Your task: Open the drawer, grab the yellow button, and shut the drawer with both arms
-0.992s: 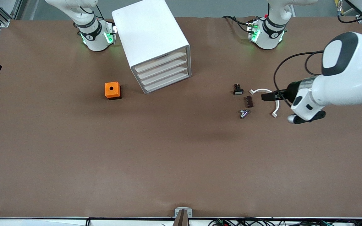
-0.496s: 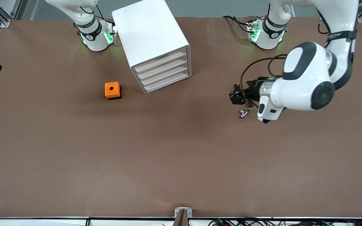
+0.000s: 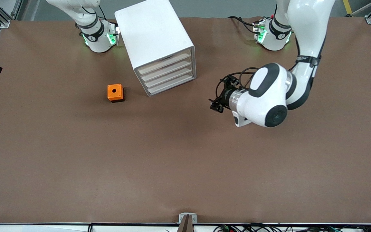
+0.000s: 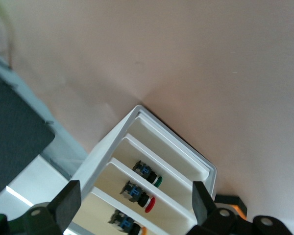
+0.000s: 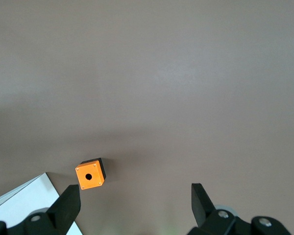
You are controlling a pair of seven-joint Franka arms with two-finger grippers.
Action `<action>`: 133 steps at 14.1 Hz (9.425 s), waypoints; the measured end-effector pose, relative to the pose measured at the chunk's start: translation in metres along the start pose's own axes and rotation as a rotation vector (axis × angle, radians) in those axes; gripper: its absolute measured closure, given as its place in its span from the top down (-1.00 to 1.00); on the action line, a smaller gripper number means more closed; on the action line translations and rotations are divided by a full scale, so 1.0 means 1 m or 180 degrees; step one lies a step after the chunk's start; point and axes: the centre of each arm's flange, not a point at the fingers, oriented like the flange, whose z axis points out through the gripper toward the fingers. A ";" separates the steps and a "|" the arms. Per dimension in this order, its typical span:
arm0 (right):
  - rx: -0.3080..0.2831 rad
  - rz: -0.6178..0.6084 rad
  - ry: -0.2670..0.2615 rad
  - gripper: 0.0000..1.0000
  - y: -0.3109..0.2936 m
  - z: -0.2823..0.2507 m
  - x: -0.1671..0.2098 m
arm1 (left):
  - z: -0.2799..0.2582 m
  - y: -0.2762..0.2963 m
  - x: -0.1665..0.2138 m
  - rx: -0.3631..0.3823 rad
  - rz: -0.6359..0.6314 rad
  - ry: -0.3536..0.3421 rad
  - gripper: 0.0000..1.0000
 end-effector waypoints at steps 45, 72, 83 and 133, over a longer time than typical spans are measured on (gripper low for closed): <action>-0.0009 0.0194 -0.0376 1.00 0.035 0.090 0.053 | 0.229 0.018 -0.065 0.2232 -0.2026 -0.0475 -0.33; 0.0127 0.0635 -0.0616 1.00 0.024 0.144 0.066 | 0.156 0.052 0.021 0.2064 -0.2408 -0.1109 -0.71; 0.0008 0.1952 -0.0540 1.00 -0.108 0.123 0.027 | 0.132 0.059 0.043 0.1957 -0.2466 -0.1270 -0.64; -0.0289 0.2769 -0.0223 1.00 -0.548 0.275 -0.169 | -0.052 0.054 -0.062 -0.1111 0.2552 0.1457 1.00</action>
